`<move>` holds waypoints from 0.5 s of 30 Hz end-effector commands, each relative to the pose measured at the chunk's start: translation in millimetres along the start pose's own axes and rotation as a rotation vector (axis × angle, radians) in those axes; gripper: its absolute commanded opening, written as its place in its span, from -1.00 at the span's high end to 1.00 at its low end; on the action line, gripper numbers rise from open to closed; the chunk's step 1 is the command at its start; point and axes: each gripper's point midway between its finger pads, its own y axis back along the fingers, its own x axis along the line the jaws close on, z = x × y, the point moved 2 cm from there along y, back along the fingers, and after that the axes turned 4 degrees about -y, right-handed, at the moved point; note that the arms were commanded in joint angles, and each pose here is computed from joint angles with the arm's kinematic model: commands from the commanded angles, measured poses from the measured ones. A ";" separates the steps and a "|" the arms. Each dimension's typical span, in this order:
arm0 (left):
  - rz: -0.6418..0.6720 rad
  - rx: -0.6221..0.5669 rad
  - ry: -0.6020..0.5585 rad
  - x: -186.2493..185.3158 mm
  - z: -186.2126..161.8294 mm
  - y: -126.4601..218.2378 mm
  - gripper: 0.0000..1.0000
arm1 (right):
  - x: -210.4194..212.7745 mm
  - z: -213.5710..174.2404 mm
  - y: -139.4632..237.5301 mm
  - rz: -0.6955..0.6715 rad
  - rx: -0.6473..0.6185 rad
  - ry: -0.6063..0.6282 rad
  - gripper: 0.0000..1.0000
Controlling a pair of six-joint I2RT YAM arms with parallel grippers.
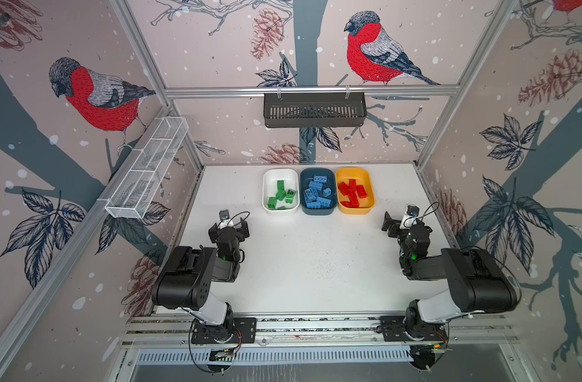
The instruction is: Sort the legos into containers by color
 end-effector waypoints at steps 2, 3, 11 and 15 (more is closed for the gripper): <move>0.000 -0.183 0.051 2.6 39.6 4.7 -0.97 | -2.1 14.2 -0.2 -0.022 -0.058 0.002 -0.99; 0.001 -0.200 0.048 2.6 41.2 5.9 -0.97 | -2.2 13.1 -0.9 -0.024 -0.047 0.000 -0.99; -0.001 -0.188 0.048 2.3 39.6 5.8 -0.97 | -1.9 14.2 -0.8 -0.024 -0.053 0.001 -0.99; 0.000 -0.191 0.048 2.4 40.0 5.7 -0.97 | -1.7 13.2 -2.5 -0.026 -0.047 0.004 -0.99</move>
